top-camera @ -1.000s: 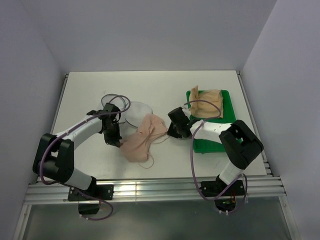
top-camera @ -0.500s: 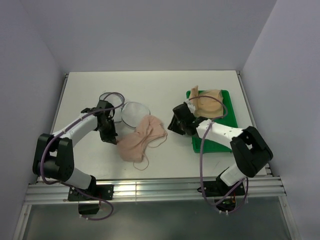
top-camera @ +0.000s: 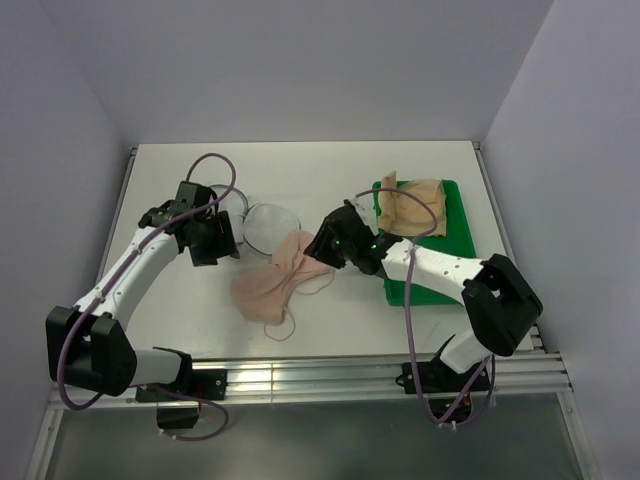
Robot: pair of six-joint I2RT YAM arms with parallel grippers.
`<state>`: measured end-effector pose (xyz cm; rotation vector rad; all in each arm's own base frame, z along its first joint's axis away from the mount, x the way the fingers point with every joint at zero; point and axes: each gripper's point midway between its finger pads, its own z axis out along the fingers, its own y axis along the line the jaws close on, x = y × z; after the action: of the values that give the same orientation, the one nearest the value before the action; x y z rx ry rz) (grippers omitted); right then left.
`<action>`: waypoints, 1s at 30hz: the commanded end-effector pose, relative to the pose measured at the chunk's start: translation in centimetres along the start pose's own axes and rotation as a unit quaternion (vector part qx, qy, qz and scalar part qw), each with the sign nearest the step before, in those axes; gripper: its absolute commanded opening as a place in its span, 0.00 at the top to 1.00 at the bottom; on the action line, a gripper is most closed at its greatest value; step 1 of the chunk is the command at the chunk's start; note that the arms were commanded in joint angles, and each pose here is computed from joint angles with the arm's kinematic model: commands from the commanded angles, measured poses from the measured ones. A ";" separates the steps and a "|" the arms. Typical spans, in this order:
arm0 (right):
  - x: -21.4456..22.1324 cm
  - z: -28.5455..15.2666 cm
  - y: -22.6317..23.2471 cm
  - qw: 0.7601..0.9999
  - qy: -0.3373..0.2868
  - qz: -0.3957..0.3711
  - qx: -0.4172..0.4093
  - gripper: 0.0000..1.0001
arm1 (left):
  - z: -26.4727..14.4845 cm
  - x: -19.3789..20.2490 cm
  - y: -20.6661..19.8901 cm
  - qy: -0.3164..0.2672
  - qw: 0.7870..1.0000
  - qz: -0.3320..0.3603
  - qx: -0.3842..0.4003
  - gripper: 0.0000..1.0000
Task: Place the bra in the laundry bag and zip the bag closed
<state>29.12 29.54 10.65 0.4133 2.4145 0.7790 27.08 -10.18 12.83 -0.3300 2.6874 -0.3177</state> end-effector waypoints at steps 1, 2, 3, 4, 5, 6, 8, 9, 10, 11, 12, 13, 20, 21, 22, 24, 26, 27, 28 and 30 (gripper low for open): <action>1.5 0.6 3.0 0.998 0.007 0.045 -0.044 0.53 | -0.2 0.3 -0.8 0.004 1.000 0.007 0.021 0.38; 1.8 0.8 3.4 0.997 0.007 0.052 -0.050 0.53 | 0.5 0.9 -0.5 0.014 1.000 0.007 0.019 0.39; 2.4 1.1 3.4 0.997 0.013 0.066 -0.046 0.53 | 0.8 1.2 -0.8 0.020 0.999 0.008 0.025 0.41; 2.7 1.5 3.5 0.996 0.013 0.073 -0.050 0.53 | 1.2 1.2 -1.0 0.019 0.999 0.006 0.030 0.46; 2.8 1.7 4.0 0.994 0.013 0.091 -0.057 0.53 | 1.7 1.6 -1.0 0.026 0.999 0.006 0.029 0.47; 3.1 1.9 3.9 0.993 0.014 0.099 -0.057 0.52 | 1.8 1.7 -1.2 0.028 0.999 0.007 0.034 0.47; 3.7 2.2 3.5 0.991 0.012 0.120 -0.052 0.53 | 2.3 1.6 -1.6 0.028 0.999 0.009 0.039 0.49; 4.0 2.3 3.0 0.991 0.012 0.125 -0.046 0.52 | 2.3 1.6 -1.9 0.029 0.999 0.012 0.043 0.49; 4.2 2.3 2.8 0.990 0.010 0.130 -0.044 0.52 | 2.5 1.5 -2.1 0.028 0.998 0.013 0.046 0.49; 3.9 2.3 2.7 0.989 0.002 0.142 -0.043 0.52 | 2.7 1.5 -2.2 0.031 0.998 0.014 0.046 0.49; 4.0 2.4 2.4 0.989 0.000 0.145 -0.039 0.52 | 2.9 1.6 -2.4 0.032 0.998 0.017 0.048 0.49; 4.1 2.5 2.0 0.989 -0.001 0.146 -0.033 0.52 | 3.0 1.7 -2.5 0.035 0.998 0.018 0.049 0.50; 4.6 4.1 1.6 0.985 -0.003 0.168 -0.027 0.53 | 4.1 2.3 -4.3 0.044 0.997 0.037 0.058 0.51; 4.6 4.4 1.7 0.985 -0.004 0.169 -0.026 0.53 | 4.3 2.5 -4.3 0.046 0.997 0.039 0.056 0.52; 4.5 4.5 1.8 0.985 -0.006 0.170 -0.026 0.53 | 4.5 2.7 -4.2 0.050 0.997 0.040 0.053 0.52; 4.3 4.9 1.7 0.985 -0.011 0.174 -0.022 0.55 | 4.8 2.8 -4.1 0.050 0.997 0.042 0.051 0.53; 4.1 5.1 1.5 0.984 -0.017 0.175 -0.020 0.57 | 5.2 3.0 -3.8 0.053 0.997 0.042 0.046 0.54; 3.8 5.2 1.4 0.984 -0.022 0.176 -0.017 0.59 | 5.3 2.9 -3.9 0.051 0.997 0.041 0.046 0.54; 3.6 5.2 1.4 0.984 -0.026 0.177 -0.018 0.62 | 5.6 3.2 -3.6 0.055 0.997 0.042 0.042 0.56; 3.3 5.2 1.4 0.984 -0.031 0.174 -0.018 0.71 | 5.9 3.4 -3.5 0.059 0.997 0.040 0.041 0.59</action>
<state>27.73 33.69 4.50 0.8279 2.3973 0.8968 26.72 -15.15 7.64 -0.1711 2.8022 -0.4181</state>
